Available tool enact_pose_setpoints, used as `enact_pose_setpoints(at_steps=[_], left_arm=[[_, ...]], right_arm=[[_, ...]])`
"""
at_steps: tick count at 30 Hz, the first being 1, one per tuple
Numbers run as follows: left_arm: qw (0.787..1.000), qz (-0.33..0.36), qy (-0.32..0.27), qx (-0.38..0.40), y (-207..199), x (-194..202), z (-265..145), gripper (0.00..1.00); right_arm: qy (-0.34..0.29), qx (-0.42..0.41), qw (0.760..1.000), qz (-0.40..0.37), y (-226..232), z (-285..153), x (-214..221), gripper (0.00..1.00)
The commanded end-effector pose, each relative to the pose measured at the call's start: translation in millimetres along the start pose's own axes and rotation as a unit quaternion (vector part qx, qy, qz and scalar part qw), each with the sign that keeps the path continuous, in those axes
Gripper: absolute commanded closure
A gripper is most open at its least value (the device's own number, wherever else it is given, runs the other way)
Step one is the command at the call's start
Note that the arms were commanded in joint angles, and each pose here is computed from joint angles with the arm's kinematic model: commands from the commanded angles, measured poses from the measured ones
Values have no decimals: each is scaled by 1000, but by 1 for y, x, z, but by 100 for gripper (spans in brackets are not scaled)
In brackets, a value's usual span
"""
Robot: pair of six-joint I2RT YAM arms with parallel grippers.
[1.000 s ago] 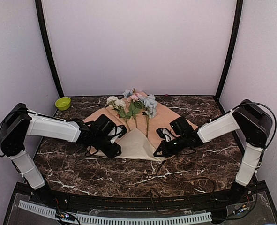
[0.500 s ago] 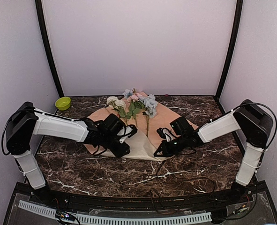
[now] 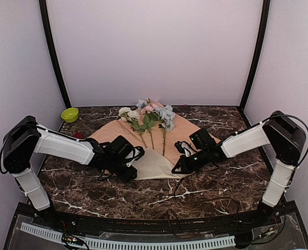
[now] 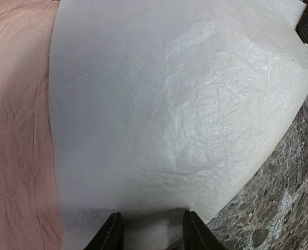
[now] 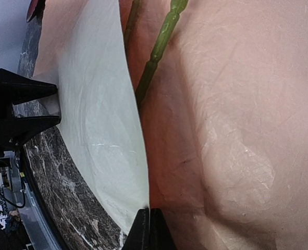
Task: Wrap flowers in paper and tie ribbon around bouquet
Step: Press the fold line on the 1/4-folded wrapping paper.
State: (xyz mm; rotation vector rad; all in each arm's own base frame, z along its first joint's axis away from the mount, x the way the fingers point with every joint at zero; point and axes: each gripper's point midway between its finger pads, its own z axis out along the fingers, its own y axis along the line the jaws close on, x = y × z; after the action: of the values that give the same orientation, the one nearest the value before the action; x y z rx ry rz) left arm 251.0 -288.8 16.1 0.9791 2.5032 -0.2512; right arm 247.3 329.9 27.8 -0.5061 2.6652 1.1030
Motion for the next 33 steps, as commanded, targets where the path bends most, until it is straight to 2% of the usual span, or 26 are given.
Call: enact_pose_setpoints(at_steps=[1, 2, 5, 7, 9, 13, 15, 17, 19, 21, 23, 27, 29, 33], left_arm=[[994, -42, 98, -29, 17, 63, 6, 60], [994, -44, 100, -28, 17, 65, 6, 60], [993, -46, 105, -16, 13, 69, 7, 61], [993, -45, 105, -11, 11, 69, 6, 62], [994, -45, 98, -8, 10, 67, 5, 62], [995, -46, 92, -1, 8, 64, 3, 62], [995, -46, 90, 3, 7, 64, 3, 62], [995, -49, 86, 3, 7, 64, 3, 62], [995, -53, 85, 4, 7, 63, 4, 62], [995, -58, 84, 8, 5, 62, 5, 62], [995, -61, 82, 8, 5, 63, 5, 62], [995, -66, 81, 8, 5, 63, 6, 62], [994, -67, 83, 8, 5, 64, 5, 62], [993, -80, 84, 7, 6, 69, 2, 62]], right_arm=[[-7, 16, 1000, -14, 1, -7, -3, 100], [-7, 21, 1000, -14, 0, -8, -4, 100], [-8, 40, 999, -11, -2, -14, -6, 85], [-14, 73, 997, -15, -5, -25, -11, 79], [-41, 104, 993, -29, -2, -43, -26, 75], [-101, 168, 975, -107, 32, -73, -56, 73], [-97, 155, 971, -156, 63, -67, -56, 72], [-59, 74, 980, -176, 92, -36, -40, 75], [-23, -49, 986, -159, 124, -11, -25, 80], [-2, -121, 983, -138, 140, 8, -21, 86], [9, -128, 984, -122, 135, 24, -21, 89], [32, -85, 990, -108, 105, 50, -19, 92], [40, -53, 993, -97, 85, 54, -17, 93], [39, -43, 997, -56, 54, 46, -4, 94]])
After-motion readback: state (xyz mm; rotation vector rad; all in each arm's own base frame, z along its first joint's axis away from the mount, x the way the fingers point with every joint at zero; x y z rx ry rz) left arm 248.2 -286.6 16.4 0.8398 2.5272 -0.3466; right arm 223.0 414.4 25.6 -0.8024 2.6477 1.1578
